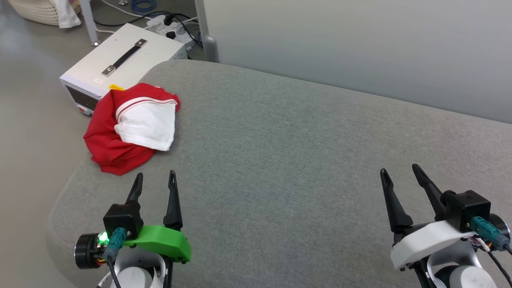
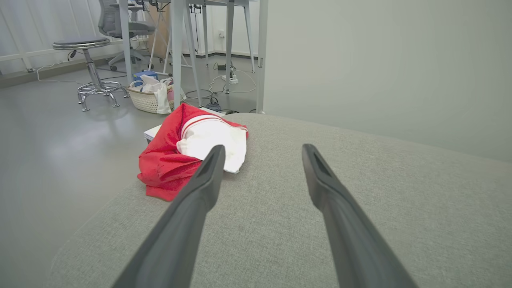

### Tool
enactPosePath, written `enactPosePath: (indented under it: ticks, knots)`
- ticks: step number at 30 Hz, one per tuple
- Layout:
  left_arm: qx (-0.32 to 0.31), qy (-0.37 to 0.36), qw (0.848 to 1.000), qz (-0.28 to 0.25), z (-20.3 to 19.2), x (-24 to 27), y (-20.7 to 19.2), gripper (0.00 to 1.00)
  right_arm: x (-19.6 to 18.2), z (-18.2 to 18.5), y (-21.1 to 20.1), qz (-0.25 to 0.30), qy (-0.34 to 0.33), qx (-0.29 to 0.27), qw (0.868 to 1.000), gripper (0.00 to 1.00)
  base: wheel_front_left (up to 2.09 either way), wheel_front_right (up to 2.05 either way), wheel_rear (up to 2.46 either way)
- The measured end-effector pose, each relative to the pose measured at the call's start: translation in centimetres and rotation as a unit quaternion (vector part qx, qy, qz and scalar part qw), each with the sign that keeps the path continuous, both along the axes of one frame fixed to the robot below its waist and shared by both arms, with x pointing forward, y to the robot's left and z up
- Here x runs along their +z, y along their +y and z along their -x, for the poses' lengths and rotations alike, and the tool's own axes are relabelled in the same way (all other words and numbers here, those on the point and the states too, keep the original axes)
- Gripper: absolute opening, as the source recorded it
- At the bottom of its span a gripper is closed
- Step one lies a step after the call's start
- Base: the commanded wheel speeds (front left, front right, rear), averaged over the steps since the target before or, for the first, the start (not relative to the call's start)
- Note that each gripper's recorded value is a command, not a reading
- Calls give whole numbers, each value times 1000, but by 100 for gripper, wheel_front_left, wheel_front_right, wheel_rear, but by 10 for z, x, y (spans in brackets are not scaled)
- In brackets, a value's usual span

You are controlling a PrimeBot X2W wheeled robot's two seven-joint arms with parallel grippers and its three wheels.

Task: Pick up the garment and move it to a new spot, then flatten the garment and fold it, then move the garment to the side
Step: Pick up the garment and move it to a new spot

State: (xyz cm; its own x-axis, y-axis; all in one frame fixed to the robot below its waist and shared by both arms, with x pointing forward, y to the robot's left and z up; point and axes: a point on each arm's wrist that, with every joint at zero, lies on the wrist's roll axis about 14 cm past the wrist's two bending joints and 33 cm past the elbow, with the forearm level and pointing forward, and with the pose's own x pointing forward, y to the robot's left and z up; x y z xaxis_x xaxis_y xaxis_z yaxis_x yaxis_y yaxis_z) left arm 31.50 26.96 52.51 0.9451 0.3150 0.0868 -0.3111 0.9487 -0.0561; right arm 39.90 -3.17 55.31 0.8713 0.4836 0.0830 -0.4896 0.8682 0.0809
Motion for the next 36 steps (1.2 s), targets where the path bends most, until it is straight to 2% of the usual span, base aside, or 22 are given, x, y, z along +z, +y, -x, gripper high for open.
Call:
enactPosePath:
  ticks: [11,21,29,36]
  knots:
    - [60,-7,998,9,31,-1,32,100,6,0,45,-2,-12,67,998,100,0,0,0]
    - [92,-9,996,13,46,-4,48,100,10,1,68,-3,-21,104,994,100,0,0,0]
    - [106,-5,994,12,47,-7,57,100,17,-2,76,-11,-30,118,992,100,0,0,0]
    - [109,2,994,26,23,-9,70,100,18,-16,71,-10,-33,117,993,100,0,0,0]
